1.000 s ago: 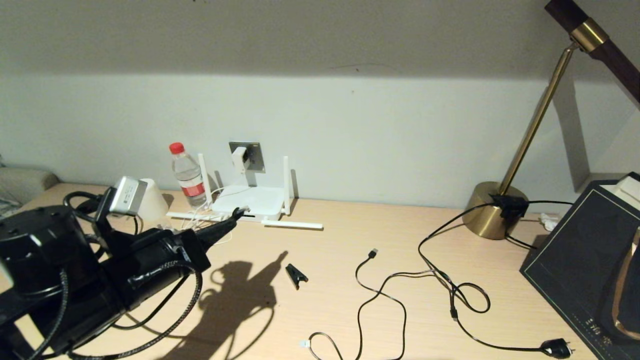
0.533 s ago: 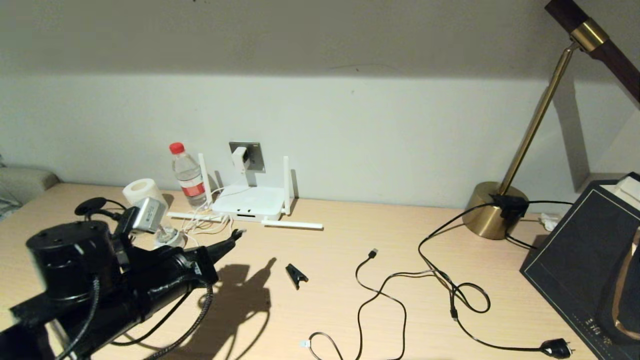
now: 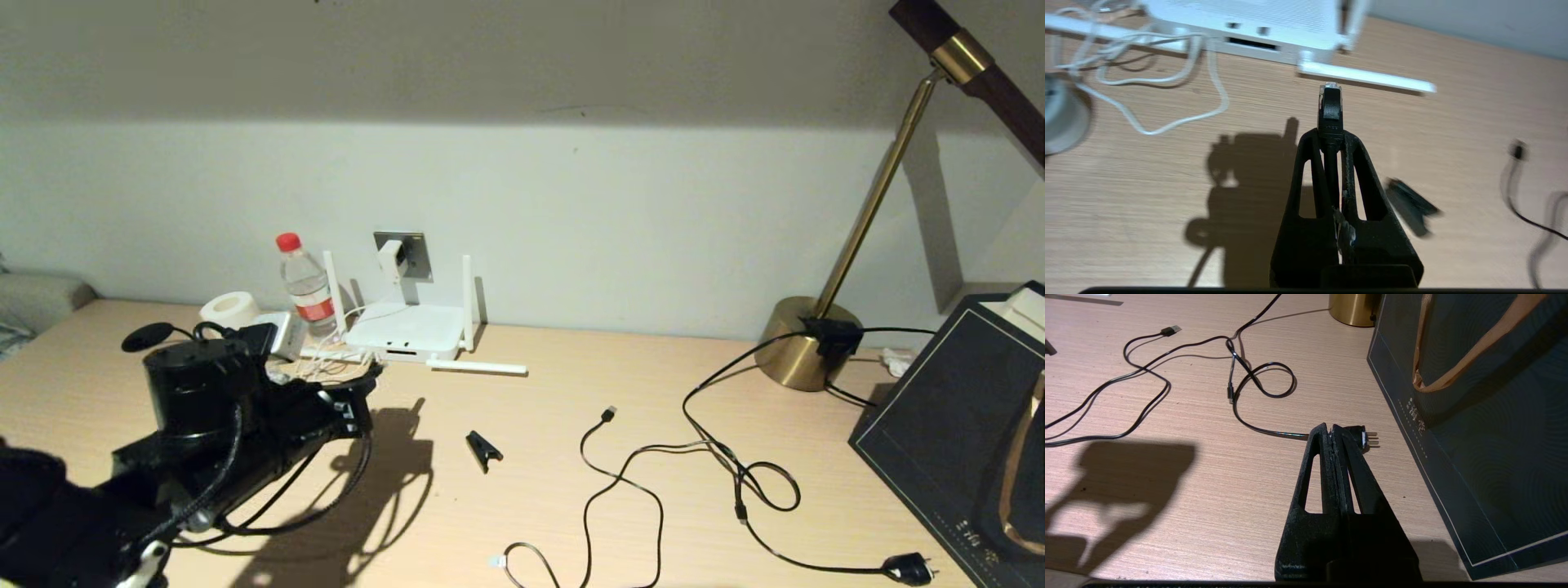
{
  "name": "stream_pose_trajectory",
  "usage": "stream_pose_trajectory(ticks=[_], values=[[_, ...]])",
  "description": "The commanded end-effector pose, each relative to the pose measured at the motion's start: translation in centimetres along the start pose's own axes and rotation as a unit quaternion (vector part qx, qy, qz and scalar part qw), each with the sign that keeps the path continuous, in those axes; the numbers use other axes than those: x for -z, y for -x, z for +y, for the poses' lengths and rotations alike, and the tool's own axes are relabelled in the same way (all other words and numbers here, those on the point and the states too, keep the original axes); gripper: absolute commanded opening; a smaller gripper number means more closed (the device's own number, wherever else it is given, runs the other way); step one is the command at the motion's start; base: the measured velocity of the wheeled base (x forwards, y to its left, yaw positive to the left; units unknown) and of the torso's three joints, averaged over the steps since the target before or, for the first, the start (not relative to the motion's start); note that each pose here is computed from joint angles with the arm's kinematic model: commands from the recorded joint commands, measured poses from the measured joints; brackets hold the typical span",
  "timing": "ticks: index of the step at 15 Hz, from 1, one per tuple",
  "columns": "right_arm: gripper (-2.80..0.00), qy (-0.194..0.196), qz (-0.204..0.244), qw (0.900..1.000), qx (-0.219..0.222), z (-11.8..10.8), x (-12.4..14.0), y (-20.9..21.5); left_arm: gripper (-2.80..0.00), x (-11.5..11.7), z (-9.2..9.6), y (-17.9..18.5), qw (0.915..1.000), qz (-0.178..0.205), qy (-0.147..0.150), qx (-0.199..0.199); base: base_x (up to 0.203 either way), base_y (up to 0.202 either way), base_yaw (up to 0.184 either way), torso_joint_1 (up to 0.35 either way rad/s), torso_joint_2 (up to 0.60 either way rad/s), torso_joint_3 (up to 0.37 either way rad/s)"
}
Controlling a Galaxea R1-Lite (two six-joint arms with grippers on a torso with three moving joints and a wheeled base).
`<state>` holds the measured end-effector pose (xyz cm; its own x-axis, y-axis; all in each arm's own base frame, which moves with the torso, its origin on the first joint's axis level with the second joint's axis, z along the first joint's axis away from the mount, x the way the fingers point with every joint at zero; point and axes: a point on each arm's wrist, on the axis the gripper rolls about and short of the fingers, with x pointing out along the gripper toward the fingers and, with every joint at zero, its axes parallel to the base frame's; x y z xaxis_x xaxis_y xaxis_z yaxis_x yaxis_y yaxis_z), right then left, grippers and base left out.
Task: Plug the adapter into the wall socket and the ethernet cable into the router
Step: Plug cable into router interface
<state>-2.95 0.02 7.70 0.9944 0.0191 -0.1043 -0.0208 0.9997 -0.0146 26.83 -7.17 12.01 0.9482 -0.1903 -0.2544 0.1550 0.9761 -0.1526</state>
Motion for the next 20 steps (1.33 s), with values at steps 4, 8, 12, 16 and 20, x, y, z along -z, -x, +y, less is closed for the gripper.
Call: stream_pose_trajectory(ticks=[4,8,12,16,20], values=[[-2.8,0.0,0.002,1.0,0.0,0.0,0.0,0.0,-2.8,0.8,2.7,-5.5,0.9997,0.023,-0.001,-0.007,0.0,0.0,0.0,0.0,0.0,0.0],[-2.8,0.0,0.002,1.0,0.0,0.0,0.0,0.0,-2.8,0.8,3.0,-7.3,0.9994,0.033,-0.001,-0.008,0.0,0.0,0.0,0.0,0.0,0.0],[-2.8,0.0,0.002,1.0,0.0,0.0,0.0,0.0,-2.8,1.3,3.5,-9.1,0.9992,0.037,0.001,-0.014,0.0,0.0,0.0,0.0,0.0,0.0],[-2.8,0.0,0.002,1.0,0.0,0.0,0.0,0.0,-2.8,2.0,4.2,-10.4,0.9988,0.044,0.004,-0.022,0.0,0.0,0.0,0.0,0.0,0.0],[-2.8,0.0,0.002,1.0,0.0,0.0,0.0,0.0,-2.8,2.3,4.4,-11.6,0.9988,0.043,0.005,-0.022,0.0,0.0,0.0,0.0,0.0,0.0]])
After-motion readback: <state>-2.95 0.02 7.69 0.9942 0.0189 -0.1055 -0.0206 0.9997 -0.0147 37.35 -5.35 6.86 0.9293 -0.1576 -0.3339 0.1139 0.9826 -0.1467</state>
